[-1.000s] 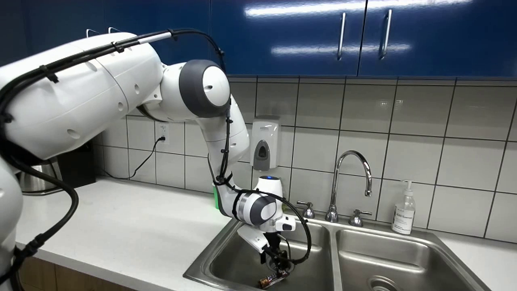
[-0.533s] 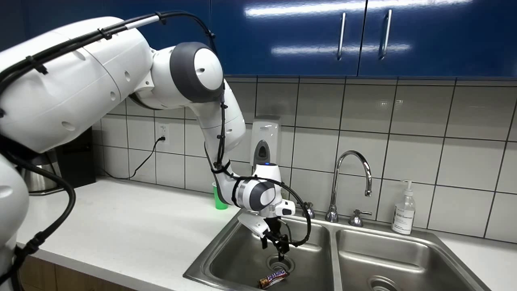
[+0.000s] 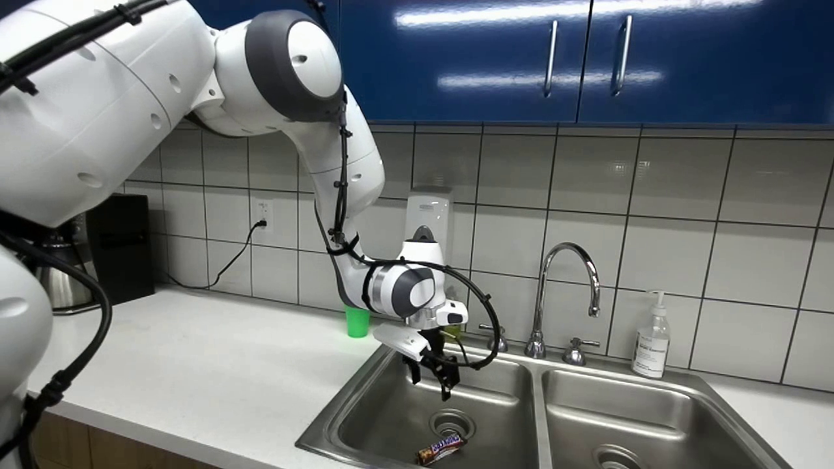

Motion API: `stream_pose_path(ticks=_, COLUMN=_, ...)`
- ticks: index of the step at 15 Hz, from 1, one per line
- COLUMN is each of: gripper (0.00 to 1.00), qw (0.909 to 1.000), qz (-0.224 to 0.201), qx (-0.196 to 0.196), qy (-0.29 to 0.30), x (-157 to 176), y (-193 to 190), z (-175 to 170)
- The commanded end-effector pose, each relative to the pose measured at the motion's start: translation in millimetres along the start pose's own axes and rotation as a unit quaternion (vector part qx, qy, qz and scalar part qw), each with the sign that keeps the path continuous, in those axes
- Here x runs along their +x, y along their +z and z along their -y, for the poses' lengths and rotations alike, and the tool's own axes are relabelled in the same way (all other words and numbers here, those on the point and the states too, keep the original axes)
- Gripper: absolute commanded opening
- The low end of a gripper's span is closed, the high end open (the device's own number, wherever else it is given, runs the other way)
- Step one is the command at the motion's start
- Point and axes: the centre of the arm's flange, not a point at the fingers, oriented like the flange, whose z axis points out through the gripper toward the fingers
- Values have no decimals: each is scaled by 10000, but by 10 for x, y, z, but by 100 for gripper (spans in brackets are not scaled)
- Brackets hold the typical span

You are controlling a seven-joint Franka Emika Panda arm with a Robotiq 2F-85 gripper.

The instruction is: Move the candy bar to the sink

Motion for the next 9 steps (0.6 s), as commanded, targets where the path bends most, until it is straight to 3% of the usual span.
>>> stream_pose_path(ticks=1, gripper=100, qw=9959, qz=227, qx=137, qy=-862, x=-384, y=-487, z=4)
stream_pose_path(ticks=9, gripper=100, qw=9711, qz=1006, qx=290, qy=-2145, x=-1215, y=-1071, z=198)
